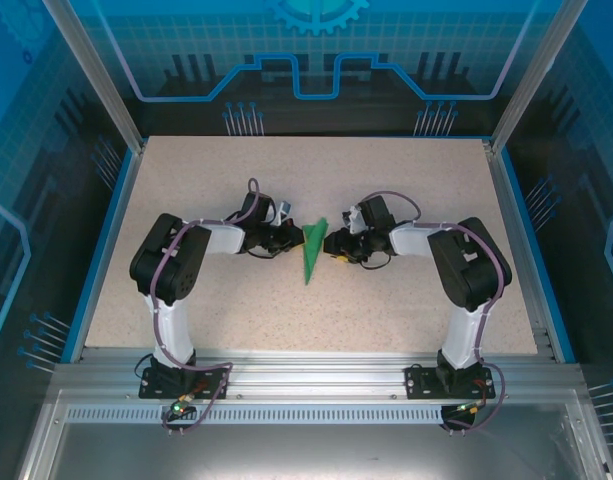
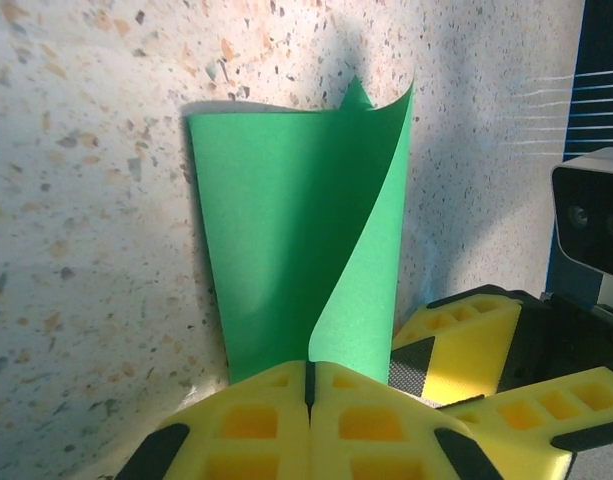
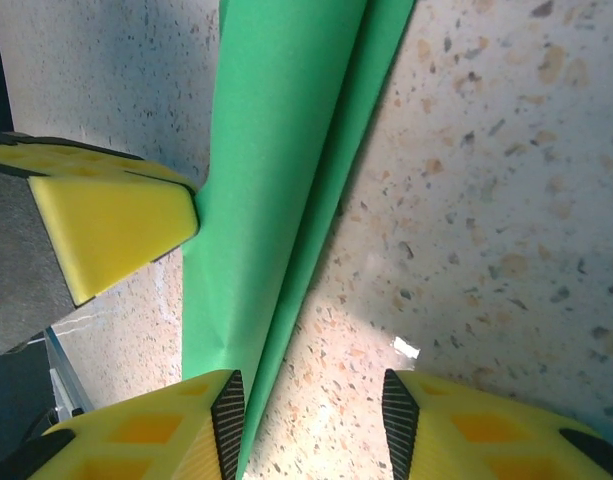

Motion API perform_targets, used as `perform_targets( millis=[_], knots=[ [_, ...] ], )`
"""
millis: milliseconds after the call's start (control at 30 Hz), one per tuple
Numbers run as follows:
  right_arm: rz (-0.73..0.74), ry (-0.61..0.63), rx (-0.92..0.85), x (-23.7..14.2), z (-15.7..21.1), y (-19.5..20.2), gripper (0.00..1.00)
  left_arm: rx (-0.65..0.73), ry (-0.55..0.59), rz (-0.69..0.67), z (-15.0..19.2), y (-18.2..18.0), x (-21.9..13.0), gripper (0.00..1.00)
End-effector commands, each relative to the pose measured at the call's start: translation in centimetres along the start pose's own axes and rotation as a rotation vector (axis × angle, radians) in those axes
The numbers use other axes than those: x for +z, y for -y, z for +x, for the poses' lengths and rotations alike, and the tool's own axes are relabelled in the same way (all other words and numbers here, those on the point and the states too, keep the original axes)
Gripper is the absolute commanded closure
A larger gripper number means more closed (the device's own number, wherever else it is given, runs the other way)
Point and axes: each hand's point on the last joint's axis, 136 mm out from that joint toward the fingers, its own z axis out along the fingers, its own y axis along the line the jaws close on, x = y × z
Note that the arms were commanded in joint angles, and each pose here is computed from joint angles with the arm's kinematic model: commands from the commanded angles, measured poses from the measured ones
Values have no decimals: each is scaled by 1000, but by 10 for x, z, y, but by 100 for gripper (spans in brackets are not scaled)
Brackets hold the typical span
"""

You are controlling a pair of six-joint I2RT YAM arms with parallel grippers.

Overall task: Fold a paper plane with a square sheet of paper (fold left side to right side)
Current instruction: Fold the wing for the fifth time at the center of the table.

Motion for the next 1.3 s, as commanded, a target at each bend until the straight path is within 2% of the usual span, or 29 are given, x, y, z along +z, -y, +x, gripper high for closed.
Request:
perform_targets(
  millis=[0,867,1267],
  knots=[
    [-1,18,-12,-11,-3,-1,57,28,-6,14,-6,3,-4,100],
    [5,11,-19,-17,3,3,57,26,-26,-21,-10,-16,3,100],
    [-35,5,-22,-12,-2,-8,58,35,-36,-6,-12,-13,5,100]
  ],
)
